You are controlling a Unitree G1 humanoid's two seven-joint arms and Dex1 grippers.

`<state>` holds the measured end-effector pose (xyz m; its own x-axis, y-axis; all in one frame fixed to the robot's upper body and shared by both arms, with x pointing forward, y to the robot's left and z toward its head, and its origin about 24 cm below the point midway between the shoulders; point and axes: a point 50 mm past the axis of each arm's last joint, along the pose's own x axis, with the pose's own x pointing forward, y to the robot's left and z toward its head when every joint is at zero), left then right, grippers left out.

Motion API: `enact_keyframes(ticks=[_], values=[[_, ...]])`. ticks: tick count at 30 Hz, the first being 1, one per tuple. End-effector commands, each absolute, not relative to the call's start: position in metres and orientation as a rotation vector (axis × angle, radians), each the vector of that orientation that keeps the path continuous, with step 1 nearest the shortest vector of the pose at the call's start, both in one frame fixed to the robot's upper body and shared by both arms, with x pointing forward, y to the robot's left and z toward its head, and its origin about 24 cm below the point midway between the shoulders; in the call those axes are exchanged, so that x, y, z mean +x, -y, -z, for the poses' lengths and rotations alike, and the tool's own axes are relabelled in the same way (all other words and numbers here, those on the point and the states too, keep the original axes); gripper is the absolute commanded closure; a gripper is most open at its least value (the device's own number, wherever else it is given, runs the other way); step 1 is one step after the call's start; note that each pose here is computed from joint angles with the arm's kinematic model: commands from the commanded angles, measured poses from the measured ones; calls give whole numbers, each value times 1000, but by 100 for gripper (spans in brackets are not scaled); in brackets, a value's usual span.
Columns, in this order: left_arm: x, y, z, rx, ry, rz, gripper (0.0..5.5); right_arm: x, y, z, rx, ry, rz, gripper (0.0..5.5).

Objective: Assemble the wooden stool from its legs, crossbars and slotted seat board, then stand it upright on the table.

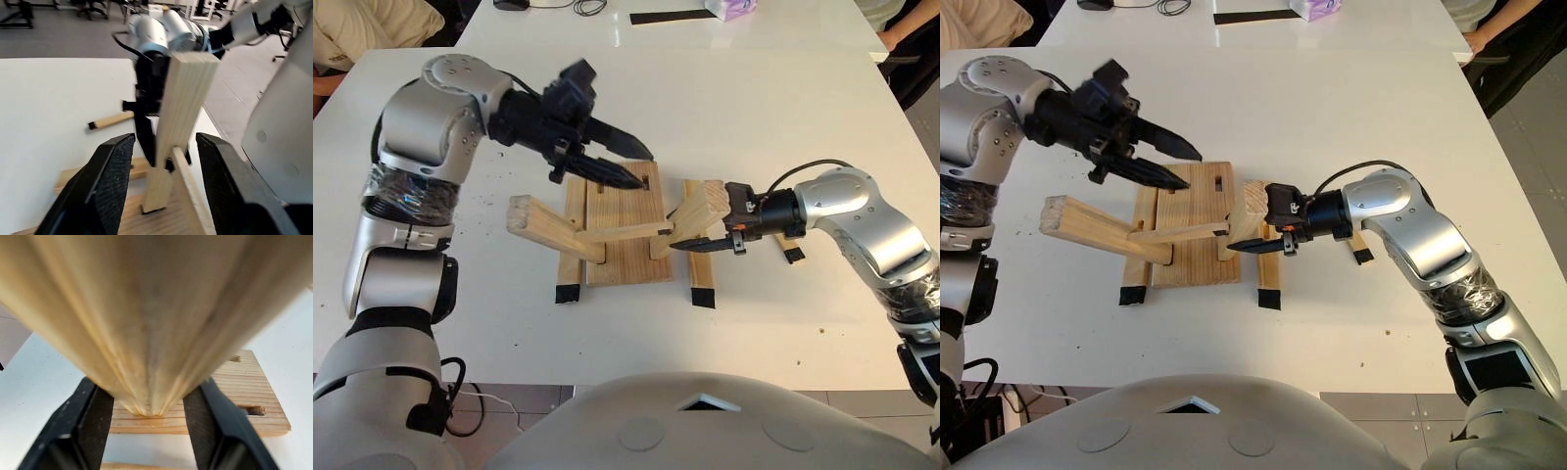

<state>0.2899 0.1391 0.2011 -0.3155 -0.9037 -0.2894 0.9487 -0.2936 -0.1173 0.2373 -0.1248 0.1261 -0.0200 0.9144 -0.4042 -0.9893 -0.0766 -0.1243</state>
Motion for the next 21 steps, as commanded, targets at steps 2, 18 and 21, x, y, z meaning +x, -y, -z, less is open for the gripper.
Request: enact_keyframes(ticks=[2,18,21], values=[[281,-134,-190,245,-361,1931,398,231,130,-94,-470,-418,-1587,347],[273,-127,-190,258,-319,1971,550,230,128,-94,-462,-408,-1583,347],[274,-126,-189,269,-313,1959,550,230,128,-94,-461,-405,-1584,347]])
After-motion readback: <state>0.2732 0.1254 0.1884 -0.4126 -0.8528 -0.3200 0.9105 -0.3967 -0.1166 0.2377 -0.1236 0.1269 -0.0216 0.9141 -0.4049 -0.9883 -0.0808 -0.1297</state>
